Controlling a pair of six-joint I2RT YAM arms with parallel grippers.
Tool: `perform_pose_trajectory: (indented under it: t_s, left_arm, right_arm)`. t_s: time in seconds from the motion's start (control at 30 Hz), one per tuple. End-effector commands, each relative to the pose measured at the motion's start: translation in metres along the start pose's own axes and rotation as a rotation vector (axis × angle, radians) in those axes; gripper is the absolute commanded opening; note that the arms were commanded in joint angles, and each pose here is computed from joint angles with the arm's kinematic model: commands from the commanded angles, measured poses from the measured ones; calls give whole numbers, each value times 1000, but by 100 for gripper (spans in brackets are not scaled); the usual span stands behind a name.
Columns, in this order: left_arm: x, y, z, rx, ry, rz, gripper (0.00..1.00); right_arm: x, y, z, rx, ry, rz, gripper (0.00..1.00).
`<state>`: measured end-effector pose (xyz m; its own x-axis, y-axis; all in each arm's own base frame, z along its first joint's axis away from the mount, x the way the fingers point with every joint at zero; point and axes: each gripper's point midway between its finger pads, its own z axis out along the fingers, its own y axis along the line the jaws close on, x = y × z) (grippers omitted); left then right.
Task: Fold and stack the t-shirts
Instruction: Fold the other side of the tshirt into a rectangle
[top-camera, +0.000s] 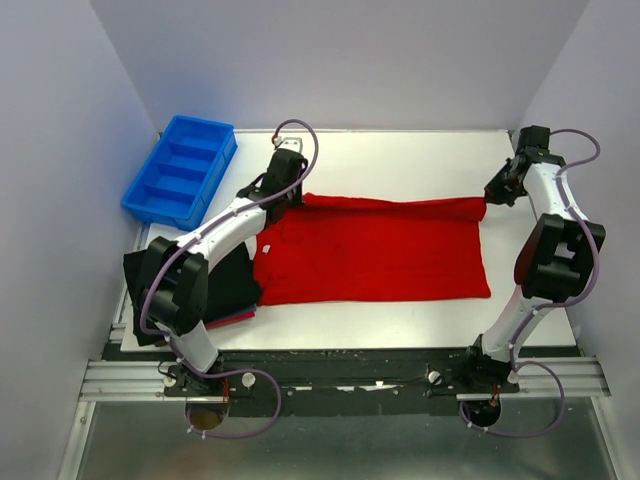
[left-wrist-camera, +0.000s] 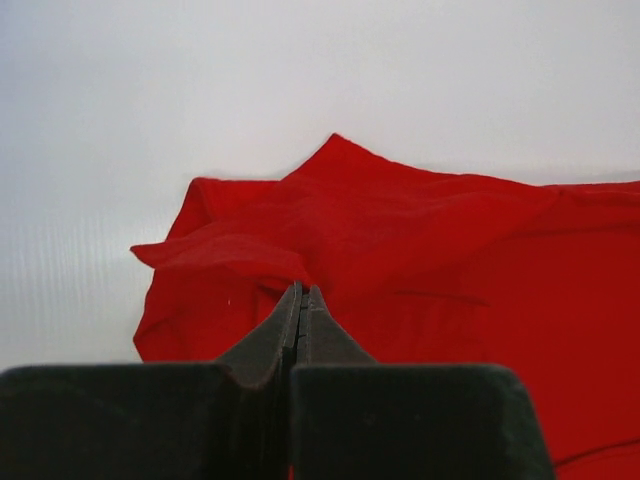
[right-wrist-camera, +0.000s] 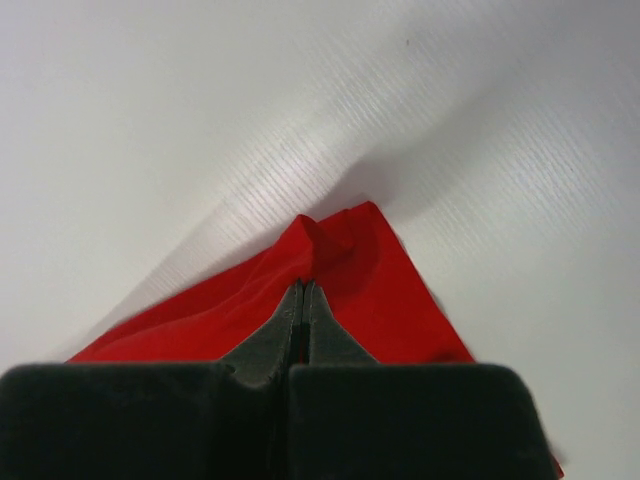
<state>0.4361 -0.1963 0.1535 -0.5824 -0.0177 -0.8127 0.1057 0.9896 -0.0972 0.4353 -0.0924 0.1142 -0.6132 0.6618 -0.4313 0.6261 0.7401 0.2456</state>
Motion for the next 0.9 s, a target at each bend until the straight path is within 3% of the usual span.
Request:
perform_pose_trajectory:
  t_s: [0.0,0.37,0.87]
  left_arm:
    - [6,15,-19,-67,6,-17,0]
    - [42,17,-46,-102,55,-11,0]
    - [60,15,-71,-137,98,12,0]
  right_arm:
    - [-4,-9,-4,25,-34,13,1]
    - [6,-18,0,47,-31,17,1]
    - [21,-34,1,75,-28,31,1]
